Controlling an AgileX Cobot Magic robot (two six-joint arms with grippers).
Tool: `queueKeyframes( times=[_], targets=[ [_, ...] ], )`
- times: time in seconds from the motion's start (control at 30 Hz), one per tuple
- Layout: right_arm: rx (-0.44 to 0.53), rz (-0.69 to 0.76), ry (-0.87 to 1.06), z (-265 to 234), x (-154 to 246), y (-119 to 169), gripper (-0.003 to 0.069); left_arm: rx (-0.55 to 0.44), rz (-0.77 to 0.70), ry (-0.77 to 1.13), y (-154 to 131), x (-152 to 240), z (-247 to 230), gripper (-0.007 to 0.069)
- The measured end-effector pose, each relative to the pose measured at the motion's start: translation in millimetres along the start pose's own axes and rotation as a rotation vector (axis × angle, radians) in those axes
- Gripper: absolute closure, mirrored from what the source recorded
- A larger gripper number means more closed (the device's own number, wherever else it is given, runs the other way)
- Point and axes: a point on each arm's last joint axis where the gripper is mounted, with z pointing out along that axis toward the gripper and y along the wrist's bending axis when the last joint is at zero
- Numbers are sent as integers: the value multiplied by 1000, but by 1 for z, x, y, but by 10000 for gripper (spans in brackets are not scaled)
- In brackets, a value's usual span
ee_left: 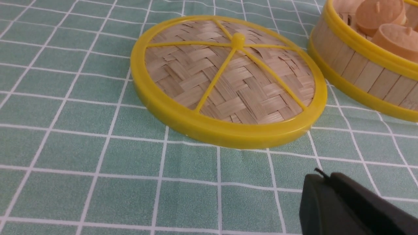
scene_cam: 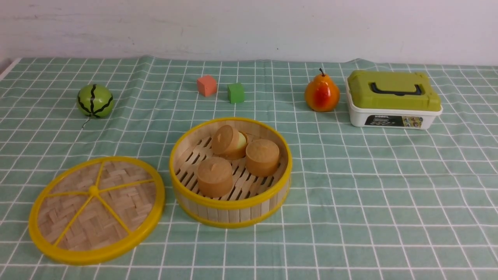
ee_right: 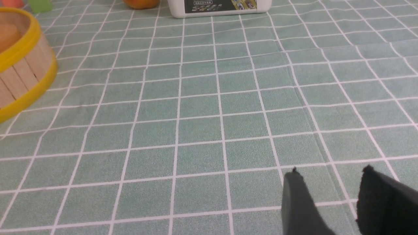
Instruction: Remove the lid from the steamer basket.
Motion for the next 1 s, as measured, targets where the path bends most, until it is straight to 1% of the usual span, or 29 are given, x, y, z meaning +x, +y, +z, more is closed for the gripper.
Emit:
queueKeyframes(
  times=[1.0],
  targets=[
    [0,0,0,0,0,0,418,-1,-1,0,0,0,0,595]
  ],
)
